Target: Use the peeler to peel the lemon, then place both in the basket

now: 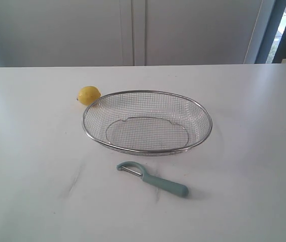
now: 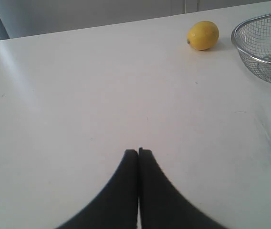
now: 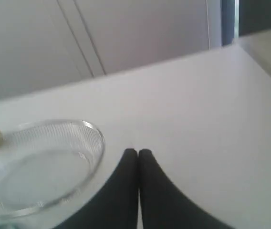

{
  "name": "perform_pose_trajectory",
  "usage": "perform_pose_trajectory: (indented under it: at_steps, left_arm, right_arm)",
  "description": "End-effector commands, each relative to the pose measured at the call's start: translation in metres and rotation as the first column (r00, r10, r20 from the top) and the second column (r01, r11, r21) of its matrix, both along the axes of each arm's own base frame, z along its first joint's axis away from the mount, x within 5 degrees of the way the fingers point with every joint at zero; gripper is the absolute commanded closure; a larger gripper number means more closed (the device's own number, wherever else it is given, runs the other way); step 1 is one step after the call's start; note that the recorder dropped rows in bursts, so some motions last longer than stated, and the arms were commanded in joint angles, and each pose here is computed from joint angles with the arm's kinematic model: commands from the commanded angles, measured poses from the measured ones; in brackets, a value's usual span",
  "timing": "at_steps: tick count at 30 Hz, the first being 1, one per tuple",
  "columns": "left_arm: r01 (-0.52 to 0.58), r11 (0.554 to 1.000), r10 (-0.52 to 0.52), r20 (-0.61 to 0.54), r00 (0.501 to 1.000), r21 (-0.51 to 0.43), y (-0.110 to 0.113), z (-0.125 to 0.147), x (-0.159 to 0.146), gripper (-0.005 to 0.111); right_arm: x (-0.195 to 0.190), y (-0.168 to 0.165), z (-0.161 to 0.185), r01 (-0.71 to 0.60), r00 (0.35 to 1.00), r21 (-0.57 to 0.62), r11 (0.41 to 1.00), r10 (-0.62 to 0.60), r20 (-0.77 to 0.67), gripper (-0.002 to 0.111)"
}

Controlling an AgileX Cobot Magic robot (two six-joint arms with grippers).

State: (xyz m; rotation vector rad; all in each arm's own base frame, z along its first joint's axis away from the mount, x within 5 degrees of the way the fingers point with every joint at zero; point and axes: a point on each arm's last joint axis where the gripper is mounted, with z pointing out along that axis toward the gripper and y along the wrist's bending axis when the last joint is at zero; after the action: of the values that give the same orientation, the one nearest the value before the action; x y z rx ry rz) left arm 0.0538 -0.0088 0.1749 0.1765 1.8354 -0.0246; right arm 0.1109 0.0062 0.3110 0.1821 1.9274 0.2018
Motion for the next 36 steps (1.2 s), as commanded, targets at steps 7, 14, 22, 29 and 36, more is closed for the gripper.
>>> perform_pose_trajectory:
  at_steps: [7, 14, 22, 29, 36]
  left_arm:
    - [-0.002, 1.0, 0.002, 0.001, 1.0, -0.019, 0.0, -0.001, 0.0, 0.107]
    - [-0.002, 1.0, 0.002, 0.001, 1.0, -0.019, 0.0, -0.001, 0.0, 0.107]
    - [-0.002, 1.0, 0.002, 0.001, 1.0, -0.019, 0.0, -0.001, 0.0, 0.107]
    - [-0.002, 1.0, 0.002, 0.001, 1.0, -0.019, 0.0, -0.001, 0.0, 0.107]
    - [-0.002, 1.0, 0.002, 0.001, 1.0, -0.019, 0.0, -0.001, 0.0, 0.107]
  right_arm:
    - [0.064, 0.027, -0.003, -0.411, 0.783, -0.021, 0.911, 0.342, -0.519, 0.108]
    - [0.086, 0.047, -0.013, -0.586, 0.639, 0.091, 0.806, 0.528, -0.559, 0.108]
    - [0.093, 0.099, -0.025, -0.783, 0.425, 0.141, 0.606, 0.686, -0.59, 0.108]
    - [0.089, 0.166, -0.017, -0.913, 0.242, 0.119, 0.39, 0.753, -0.612, 0.108]
    - [0.085, 0.207, -0.033, -0.962, 0.149, 0.035, 0.271, 0.628, -0.764, 0.108]
